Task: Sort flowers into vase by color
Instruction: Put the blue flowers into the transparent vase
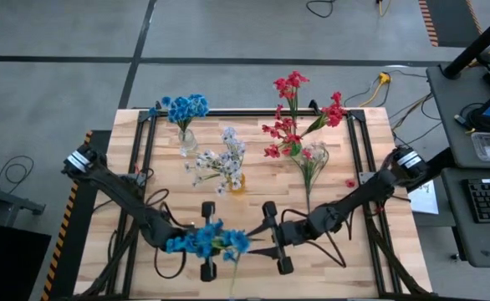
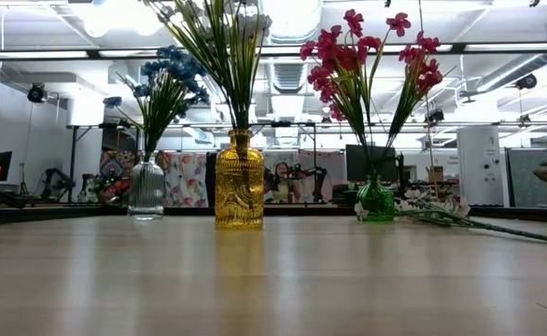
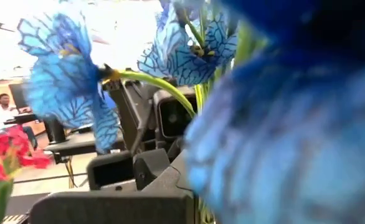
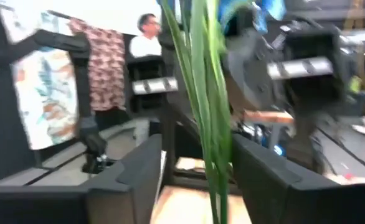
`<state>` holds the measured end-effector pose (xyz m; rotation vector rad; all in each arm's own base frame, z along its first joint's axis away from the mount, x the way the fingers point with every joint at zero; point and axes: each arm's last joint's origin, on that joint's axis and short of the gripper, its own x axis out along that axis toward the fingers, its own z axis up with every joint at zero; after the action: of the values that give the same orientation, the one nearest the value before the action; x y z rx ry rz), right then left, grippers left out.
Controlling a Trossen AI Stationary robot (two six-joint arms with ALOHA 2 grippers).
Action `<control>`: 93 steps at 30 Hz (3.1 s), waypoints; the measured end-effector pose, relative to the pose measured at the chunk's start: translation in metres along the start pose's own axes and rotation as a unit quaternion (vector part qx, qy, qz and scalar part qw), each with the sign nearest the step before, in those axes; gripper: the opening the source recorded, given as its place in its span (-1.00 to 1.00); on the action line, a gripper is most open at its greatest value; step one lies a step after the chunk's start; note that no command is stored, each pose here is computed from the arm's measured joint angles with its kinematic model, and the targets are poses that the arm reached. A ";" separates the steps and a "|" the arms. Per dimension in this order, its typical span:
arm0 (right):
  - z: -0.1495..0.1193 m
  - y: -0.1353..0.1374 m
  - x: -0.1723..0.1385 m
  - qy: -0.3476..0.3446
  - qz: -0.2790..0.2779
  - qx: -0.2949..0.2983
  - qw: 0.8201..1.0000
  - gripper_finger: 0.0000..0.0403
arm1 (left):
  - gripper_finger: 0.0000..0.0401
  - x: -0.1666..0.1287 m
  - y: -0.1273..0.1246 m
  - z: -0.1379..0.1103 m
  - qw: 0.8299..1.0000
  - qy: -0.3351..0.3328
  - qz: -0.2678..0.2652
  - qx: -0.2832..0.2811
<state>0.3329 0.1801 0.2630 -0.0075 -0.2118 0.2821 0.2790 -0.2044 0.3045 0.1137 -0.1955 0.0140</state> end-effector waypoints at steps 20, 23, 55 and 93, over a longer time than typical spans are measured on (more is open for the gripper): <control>0.034 -0.012 -0.027 0.129 -0.042 0.008 0.991 0.20 | -0.99 -0.111 0.114 0.106 0.989 0.070 0.043 -0.120; 0.032 -0.014 -0.027 0.138 -0.044 0.002 0.990 0.21 | -0.99 -0.132 0.135 0.113 0.986 0.076 0.036 -0.143; 0.029 -0.037 -0.023 0.144 -0.079 0.003 0.986 0.21 | -0.99 -0.207 0.217 0.113 0.916 0.086 0.386 -0.070; 0.020 -0.066 -0.023 0.187 -0.117 -0.020 0.975 0.21 | -0.99 -0.165 0.248 0.017 0.884 0.135 0.448 -0.009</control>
<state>0.3249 0.1099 0.2799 -0.0740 0.1563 0.0377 0.1072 0.0398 0.3166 -0.0064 0.0458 0.9513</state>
